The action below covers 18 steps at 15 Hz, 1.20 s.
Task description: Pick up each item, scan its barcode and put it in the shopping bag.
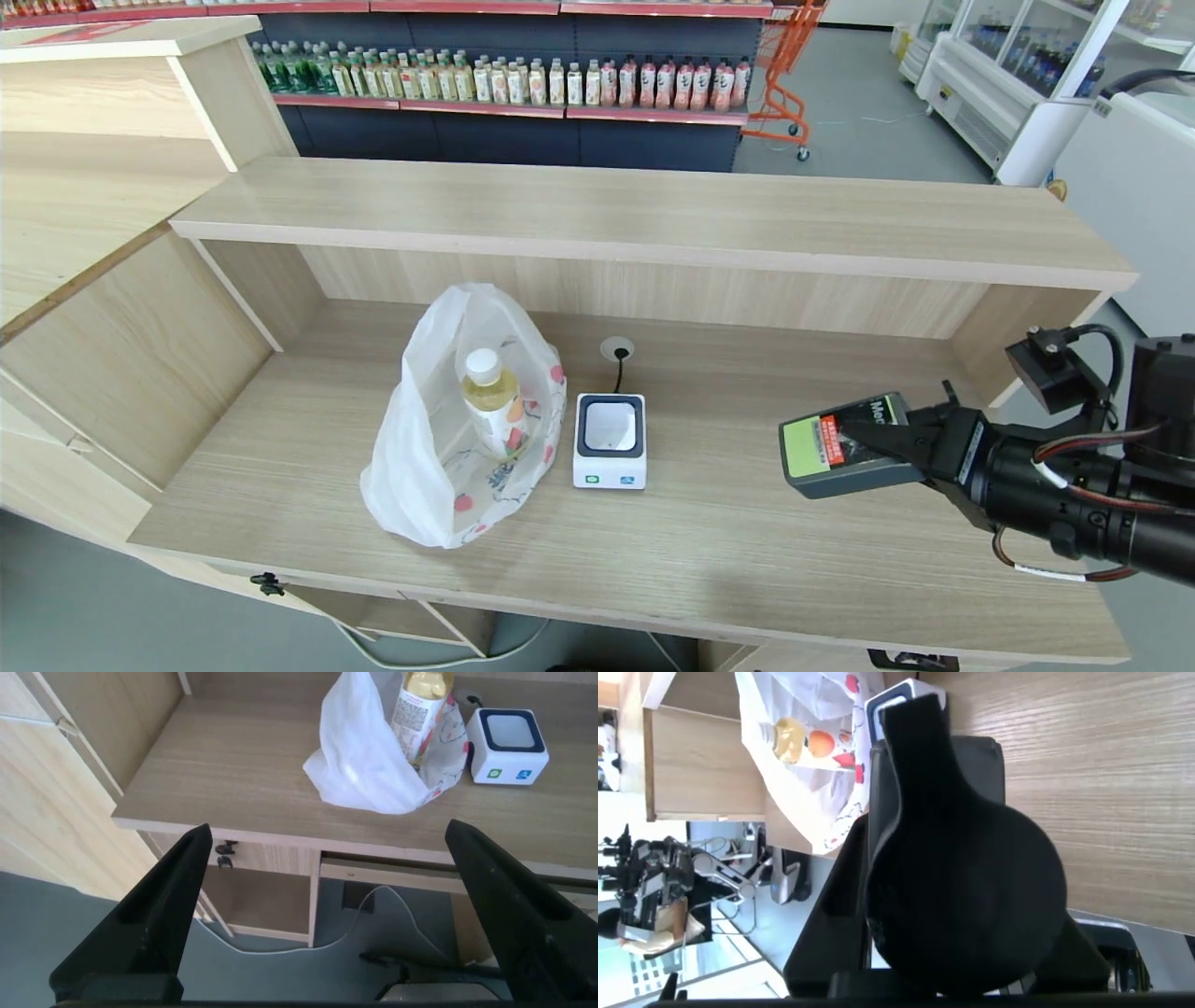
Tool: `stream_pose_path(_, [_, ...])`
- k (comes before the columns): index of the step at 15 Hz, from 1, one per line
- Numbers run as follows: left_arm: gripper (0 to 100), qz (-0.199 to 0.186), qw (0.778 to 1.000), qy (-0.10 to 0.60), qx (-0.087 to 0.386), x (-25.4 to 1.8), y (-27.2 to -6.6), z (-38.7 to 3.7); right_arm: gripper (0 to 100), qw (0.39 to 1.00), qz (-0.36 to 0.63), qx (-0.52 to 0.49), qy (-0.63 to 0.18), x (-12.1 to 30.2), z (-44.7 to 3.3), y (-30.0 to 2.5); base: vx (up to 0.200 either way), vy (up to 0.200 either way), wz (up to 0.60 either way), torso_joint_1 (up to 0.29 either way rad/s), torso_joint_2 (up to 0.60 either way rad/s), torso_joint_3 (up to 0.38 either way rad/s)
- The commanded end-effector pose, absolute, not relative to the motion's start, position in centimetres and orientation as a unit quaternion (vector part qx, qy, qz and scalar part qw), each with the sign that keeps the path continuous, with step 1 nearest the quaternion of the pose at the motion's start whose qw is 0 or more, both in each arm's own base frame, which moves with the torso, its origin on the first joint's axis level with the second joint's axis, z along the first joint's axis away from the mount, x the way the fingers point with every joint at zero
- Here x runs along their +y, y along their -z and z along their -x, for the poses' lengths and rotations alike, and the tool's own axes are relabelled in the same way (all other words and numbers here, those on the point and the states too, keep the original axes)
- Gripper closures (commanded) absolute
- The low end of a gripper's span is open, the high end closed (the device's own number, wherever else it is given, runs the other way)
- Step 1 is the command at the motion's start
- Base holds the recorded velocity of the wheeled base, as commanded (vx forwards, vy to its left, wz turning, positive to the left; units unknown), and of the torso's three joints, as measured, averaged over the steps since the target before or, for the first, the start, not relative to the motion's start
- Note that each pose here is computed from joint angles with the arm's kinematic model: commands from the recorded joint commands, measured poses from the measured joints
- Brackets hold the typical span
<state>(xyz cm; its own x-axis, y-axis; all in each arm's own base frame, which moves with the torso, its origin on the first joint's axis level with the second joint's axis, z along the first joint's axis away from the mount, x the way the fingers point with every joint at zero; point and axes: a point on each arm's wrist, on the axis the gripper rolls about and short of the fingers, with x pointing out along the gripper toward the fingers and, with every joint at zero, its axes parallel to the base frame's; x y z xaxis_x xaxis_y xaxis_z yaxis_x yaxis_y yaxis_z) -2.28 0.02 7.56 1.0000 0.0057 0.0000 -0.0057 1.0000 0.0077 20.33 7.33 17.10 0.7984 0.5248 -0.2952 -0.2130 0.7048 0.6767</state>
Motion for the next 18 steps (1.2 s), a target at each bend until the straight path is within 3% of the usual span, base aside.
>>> stream_pose_path(1, [0,-0.004,1.0,-0.003,0.001,0.0,-7.6,2.3,100,0.892,-0.323,0.242,-0.205,7.5,-20.7,-17.1,0.0,0.2,0.0,0.002,0.0,-0.002])
stream_pose_path(4, [0,-0.004,1.0,-0.003,0.0,0.0,-7.5,2.3,100,0.893,-0.321,0.237,-0.207,7.7,-21.4,-17.3,0.0,0.2,0.0,0.001,0.0,0.002])
stream_pose_path(9, [0,-0.005,1.0,-0.004,0.001,0.0,-7.6,2.3,100,0.896,-0.316,0.233,-0.209,7.8,-21.7,-17.6,0.0,0.0,0.0,0.0,0.0,0.0])
stream_pose_path(11, [0,-0.005,1.0,-0.002,0.001,0.0,-7.6,2.3,100,0.896,-0.318,0.234,-0.205,7.7,-21.6,-17.5,0.2,0.0,0.0,0.0,0.0,0.005])
stream_pose_path(13, [0,-0.005,1.0,-0.003,0.001,0.0,-7.6,2.3,100,0.894,-0.313,0.246,-0.205,8.3,-21.7,-17.0,0.2,0.0,0.0,-0.01,-0.01,0.009])
stream_pose_path(18, [0,-0.003,1.0,-0.003,0.001,0.0,-7.6,2.3,100,0.9,-0.264,0.289,-0.194,10.8,-22.6,-14.4,0.0,0.0,0.0,0.0,0.0,0.0])
